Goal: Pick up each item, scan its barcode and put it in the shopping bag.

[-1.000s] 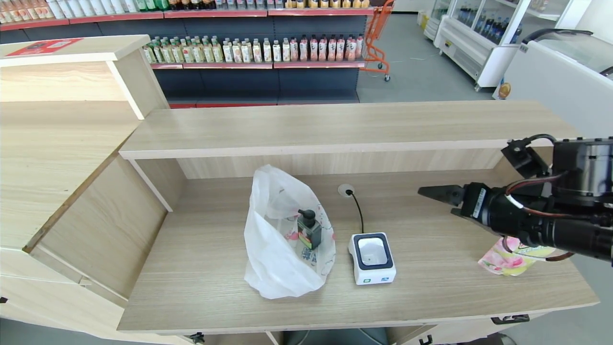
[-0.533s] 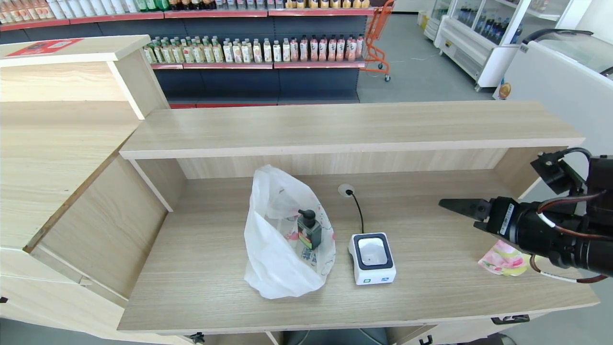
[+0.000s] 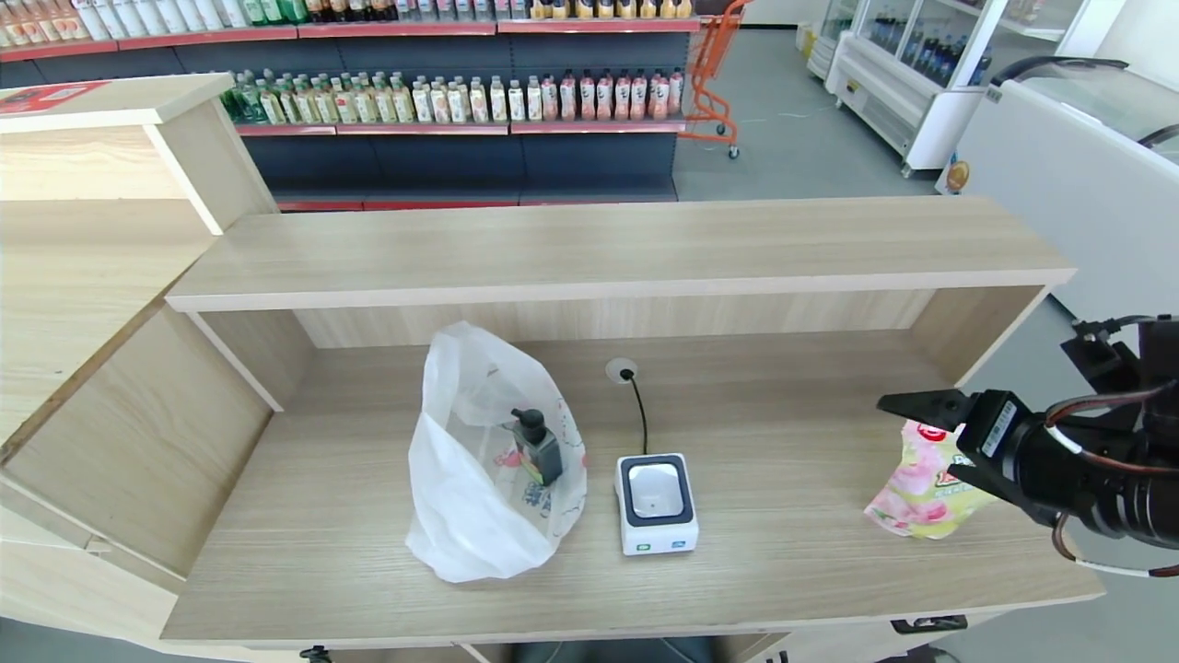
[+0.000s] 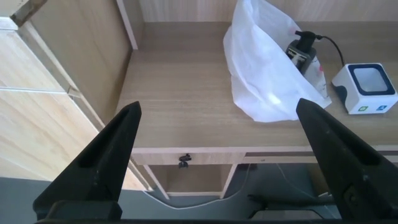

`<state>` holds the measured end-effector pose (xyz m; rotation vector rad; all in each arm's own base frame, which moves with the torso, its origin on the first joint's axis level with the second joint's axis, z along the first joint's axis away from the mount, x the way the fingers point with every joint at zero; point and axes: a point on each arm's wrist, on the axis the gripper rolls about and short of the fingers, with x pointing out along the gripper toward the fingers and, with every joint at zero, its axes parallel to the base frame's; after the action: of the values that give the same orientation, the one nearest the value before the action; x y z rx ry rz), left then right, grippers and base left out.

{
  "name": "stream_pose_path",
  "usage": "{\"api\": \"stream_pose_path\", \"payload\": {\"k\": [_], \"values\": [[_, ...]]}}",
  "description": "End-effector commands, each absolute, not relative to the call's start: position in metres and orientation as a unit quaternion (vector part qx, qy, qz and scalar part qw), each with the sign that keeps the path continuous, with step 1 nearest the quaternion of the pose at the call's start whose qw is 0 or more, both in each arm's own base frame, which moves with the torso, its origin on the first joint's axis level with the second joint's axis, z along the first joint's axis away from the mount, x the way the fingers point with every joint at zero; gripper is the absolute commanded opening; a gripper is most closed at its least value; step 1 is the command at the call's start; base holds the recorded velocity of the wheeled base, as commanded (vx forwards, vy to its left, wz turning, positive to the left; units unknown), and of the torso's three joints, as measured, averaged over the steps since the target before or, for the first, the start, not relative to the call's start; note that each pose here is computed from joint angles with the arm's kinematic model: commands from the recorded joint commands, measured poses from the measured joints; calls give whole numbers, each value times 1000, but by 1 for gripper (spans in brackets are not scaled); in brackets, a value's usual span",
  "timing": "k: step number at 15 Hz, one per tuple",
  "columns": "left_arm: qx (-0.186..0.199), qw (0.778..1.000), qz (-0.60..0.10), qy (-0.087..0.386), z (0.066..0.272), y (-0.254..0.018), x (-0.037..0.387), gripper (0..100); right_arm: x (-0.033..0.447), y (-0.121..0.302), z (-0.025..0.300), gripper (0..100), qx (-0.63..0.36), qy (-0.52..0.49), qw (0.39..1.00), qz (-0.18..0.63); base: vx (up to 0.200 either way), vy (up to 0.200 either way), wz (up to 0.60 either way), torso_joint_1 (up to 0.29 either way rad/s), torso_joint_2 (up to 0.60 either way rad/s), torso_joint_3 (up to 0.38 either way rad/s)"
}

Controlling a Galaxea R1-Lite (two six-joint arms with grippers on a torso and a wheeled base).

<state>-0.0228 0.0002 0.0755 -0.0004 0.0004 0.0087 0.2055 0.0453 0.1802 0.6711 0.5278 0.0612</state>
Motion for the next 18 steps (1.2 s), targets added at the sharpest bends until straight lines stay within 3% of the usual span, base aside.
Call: {"api": "stream_pose_path", "payload": {"k": [1,10,18], "values": [[-2,1000,5,0,75,0,-23,100,202,44,182,100,328,252,910,25,0,-200,0,2,2,2],[2,1000,5,0,75,0,-23,100,223,20,210,100,437,228,866,-86,0,-200,0,0,1,1],[2,1000,5,0,75,0,-23,100,268,14,191,100,502,280,776,-260,0,0,0,0,0,0]]}}
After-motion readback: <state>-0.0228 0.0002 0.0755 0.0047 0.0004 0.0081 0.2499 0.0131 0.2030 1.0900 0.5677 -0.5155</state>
